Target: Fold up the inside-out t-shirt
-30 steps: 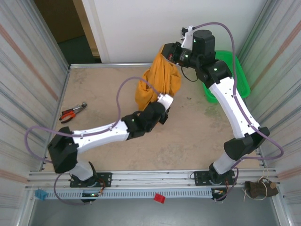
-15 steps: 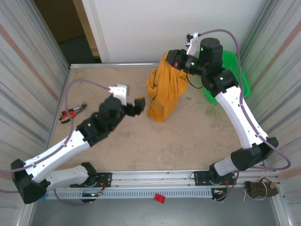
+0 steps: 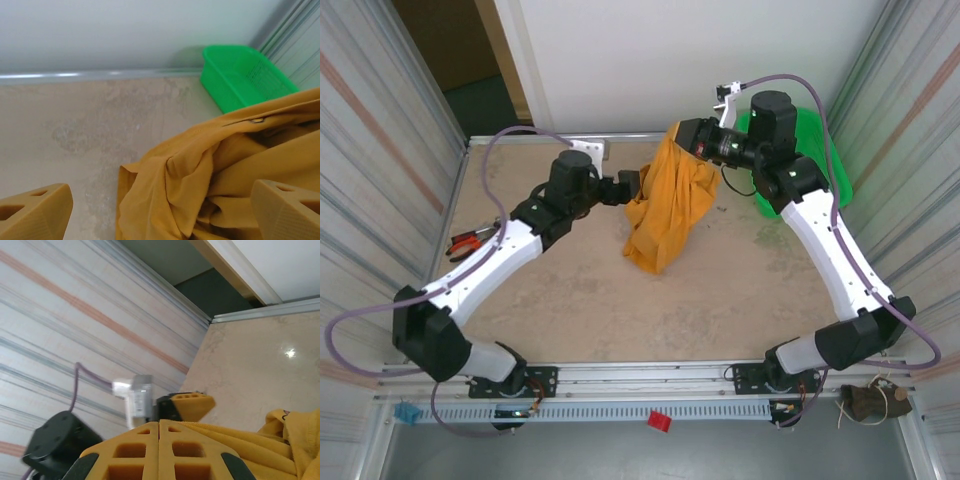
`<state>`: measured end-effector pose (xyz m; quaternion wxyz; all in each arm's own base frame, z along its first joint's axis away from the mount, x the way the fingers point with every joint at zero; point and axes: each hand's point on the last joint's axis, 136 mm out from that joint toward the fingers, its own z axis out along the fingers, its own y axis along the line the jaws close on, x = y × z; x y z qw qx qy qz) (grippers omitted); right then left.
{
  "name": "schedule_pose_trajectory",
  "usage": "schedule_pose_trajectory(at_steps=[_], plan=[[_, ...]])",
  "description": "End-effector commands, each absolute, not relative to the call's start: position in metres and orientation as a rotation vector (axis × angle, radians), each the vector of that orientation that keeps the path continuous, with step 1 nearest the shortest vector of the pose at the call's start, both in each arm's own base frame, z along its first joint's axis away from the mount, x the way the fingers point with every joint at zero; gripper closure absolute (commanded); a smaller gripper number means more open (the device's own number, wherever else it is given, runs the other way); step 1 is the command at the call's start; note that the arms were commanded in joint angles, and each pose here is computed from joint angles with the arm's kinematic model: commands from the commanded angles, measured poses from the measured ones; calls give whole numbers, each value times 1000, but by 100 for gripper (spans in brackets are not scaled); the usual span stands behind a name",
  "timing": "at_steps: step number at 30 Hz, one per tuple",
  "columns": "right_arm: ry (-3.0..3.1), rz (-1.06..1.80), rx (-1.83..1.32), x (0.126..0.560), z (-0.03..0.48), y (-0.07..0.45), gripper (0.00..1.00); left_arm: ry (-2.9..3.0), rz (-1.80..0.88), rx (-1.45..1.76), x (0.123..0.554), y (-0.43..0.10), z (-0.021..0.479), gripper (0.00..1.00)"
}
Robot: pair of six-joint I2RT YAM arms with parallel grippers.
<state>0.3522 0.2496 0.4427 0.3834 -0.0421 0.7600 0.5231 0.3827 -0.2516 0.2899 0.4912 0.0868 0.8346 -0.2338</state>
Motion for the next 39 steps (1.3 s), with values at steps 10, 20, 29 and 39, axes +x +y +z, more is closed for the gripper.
schedule_pose_trajectory(at_steps=[10,20,29,39], plan=[[1813,1383,-174,331,479,242,100,2096,-700,296,400,-293,261,48],[1938,1233,119,365,392,171,100,1774,-1031,333,373,-277,427,100],[2246,992,124,357,272,181,80,1587,-1396,329,342,-262,483,100],[2062,808,-367,317,359,230,33,1614,-1458,371,337,-270,469,100]])
